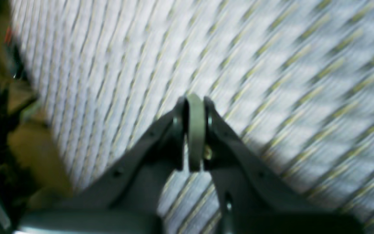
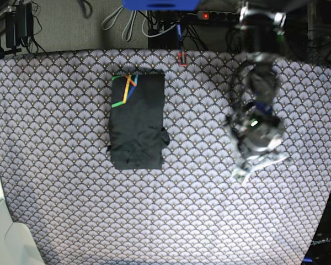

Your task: Fold the T-shirt properly

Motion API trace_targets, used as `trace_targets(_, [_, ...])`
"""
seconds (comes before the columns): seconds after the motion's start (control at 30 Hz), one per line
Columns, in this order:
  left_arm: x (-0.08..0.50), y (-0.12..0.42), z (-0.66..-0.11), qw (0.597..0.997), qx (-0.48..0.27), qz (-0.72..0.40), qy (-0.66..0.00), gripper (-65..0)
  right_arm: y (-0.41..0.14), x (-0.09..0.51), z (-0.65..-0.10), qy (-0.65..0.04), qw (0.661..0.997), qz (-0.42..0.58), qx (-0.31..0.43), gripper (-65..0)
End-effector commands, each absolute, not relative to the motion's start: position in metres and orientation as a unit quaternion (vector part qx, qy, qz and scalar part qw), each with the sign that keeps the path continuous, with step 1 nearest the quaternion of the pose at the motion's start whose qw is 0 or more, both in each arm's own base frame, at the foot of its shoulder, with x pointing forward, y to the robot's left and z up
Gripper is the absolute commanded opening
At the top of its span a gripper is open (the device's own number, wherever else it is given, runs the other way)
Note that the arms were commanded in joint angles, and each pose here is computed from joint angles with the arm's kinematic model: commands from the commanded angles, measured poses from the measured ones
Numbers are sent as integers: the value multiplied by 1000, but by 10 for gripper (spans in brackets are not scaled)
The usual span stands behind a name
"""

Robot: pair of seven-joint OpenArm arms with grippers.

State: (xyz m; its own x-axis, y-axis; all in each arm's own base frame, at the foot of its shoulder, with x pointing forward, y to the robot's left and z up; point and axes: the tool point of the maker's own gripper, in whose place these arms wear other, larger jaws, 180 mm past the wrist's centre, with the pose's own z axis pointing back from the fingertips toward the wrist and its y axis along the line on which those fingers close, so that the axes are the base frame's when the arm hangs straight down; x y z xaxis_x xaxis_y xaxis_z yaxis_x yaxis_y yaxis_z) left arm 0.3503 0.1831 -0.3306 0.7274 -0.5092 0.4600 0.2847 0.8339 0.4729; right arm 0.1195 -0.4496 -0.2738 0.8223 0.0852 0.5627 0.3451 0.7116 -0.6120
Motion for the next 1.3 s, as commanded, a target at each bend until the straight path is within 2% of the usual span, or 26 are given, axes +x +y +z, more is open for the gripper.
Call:
trace_targets(0.0, [349, 190, -316, 902, 201, -212, -317, -647, -453, 111, -267, -288, 874, -73, -385, -650])
trace_targets(0.17, [278, 237, -327, 906, 251, -217, -263, -647, -445, 69, -292, -233, 894, -80, -373, -650])
trace_targets(0.4, [183, 276, -374, 934, 254, -204, -145, -647, -445, 34, -342, -173, 925, -99, -324, -650])
trace_targets(0.53, [137, 278, -394, 956, 203, -183, -105, -647, -452, 7, -379, -125, 943, -115, -285, -650])
trace_targets(0.67, [101, 274, -404, 972, 137, -158, -106, -647, -439, -11, -425, -112, 960, -117, -228, -650])
trace_targets(0.83, [43, 261, -428, 984, 59, -147, -78, -647, -405, -36, -487, -95, 976, -130, -144, -650])
trace_targets(1.03, [-15, 233, -488, 996, -22, -75, -44, -647, -350, -66, -563, -1, 990, -143, -12, -650])
trace_targets(1.13, [-26, 215, -521, 996, -62, -42, -46, -647, -323, -63, -586, -9, 988, -149, 36, -650])
trace_targets(1.27, [-44, 193, -567, 994, -105, -21, -17, -647, -285, -55, -604, -31, 989, -122, 80, -650])
